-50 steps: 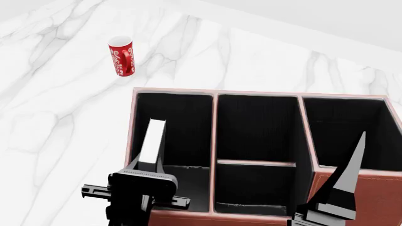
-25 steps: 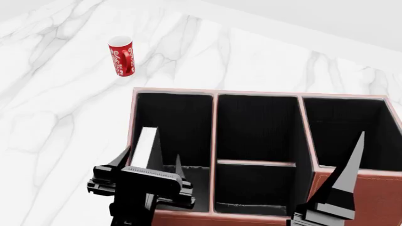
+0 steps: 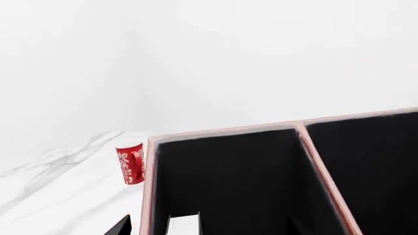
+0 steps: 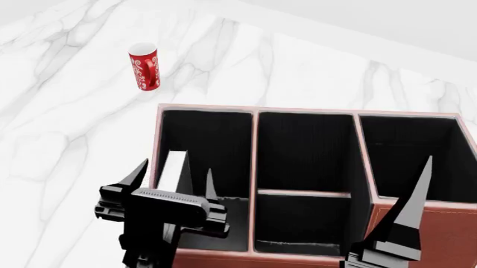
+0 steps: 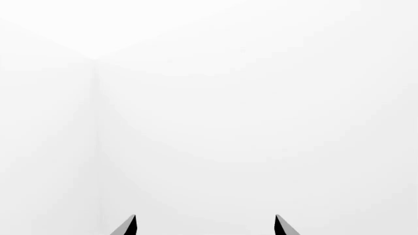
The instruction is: Pick up the book and place it in the left compartment of the caddy.
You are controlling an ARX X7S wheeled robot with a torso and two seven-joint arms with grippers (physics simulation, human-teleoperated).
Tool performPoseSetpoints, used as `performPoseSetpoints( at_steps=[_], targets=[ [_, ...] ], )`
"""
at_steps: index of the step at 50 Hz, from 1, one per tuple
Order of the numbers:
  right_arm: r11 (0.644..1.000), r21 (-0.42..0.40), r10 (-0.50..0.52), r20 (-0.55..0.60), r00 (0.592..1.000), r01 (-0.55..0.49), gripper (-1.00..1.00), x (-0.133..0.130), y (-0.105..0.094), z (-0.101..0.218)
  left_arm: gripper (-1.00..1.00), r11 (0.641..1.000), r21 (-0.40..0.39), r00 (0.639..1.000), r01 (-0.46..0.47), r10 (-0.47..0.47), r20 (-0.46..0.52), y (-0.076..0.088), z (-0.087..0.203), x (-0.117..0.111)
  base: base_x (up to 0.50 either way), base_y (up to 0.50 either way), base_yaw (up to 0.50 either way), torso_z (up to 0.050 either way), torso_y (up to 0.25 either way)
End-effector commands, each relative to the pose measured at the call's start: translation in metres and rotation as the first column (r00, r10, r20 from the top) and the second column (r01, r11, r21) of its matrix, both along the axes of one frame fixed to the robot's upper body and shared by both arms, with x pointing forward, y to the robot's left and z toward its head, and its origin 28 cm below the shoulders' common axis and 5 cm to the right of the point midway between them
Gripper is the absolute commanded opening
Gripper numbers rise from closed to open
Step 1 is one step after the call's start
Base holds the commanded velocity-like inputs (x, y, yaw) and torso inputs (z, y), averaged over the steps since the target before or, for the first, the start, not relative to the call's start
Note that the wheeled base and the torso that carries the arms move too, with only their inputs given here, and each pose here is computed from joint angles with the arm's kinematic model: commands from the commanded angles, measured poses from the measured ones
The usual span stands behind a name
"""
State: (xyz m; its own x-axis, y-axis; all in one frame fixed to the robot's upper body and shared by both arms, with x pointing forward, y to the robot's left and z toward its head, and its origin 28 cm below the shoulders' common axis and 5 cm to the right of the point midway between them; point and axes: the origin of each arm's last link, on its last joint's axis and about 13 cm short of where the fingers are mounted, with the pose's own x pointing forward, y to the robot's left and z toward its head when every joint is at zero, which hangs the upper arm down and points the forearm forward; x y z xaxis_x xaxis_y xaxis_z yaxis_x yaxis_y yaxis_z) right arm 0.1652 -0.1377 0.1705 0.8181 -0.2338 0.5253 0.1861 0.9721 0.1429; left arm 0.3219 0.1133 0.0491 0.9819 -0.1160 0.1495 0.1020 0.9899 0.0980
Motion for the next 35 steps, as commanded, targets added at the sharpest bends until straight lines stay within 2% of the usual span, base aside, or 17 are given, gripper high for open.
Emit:
performPoseSetpoints(
  at_steps=[1,12,13,14,17,25,35],
  targets=[
    [1.0,-0.01,-0.004,0.015,1.0,0.005,1.0,0.001,-0.002,0.001,1.0,0.996,-0.087,0.994,0.017,-0.007,0.107,0.0,0.039,-0.01,0.0,0.0,0.0,0.0,0.0],
    [1.0,-0.011,-0.003,0.014,1.0,0.003,1.0,0.0,-0.002,0.001,1.0,0.993,-0.114,0.989,0.044,-0.027,0.144,0.011,0.061,-0.014,0.0,0.0,0.0,0.0,0.0],
    [1.0,-0.011,-0.003,0.014,1.0,0.003,1.0,0.0,-0.002,0.001,1.0,0.991,-0.107,0.984,0.086,-0.068,0.165,0.012,0.061,-0.014,0.0,0.0,0.0,0.0,0.0],
    [1.0,-0.011,-0.003,0.014,1.0,0.003,1.0,0.001,-0.002,0.001,1.0,0.995,-0.061,0.981,0.075,-0.063,0.181,0.014,0.059,-0.014,0.0,0.0,0.0,0.0,0.0],
    [1.0,-0.012,-0.001,0.013,1.0,0.002,1.0,0.001,-0.001,0.0,1.0,0.996,-0.058,0.986,0.073,-0.063,0.156,0.017,0.059,-0.012,0.0,0.0,0.0,0.0,0.0],
    [1.0,-0.015,-0.009,0.009,1.0,0.009,1.0,0.001,-0.002,0.0,1.0,0.998,-0.056,0.991,-0.029,0.036,0.13,0.038,0.059,-0.001,0.0,0.0,0.0,0.0,0.0],
    [0.999,-0.025,-0.031,0.001,1.0,0.031,1.0,0.001,-0.004,-0.001,1.0,0.967,-0.104,0.965,-0.231,0.241,0.103,0.079,0.06,0.011,0.0,0.0,0.0,0.0,0.0]
  ],
)
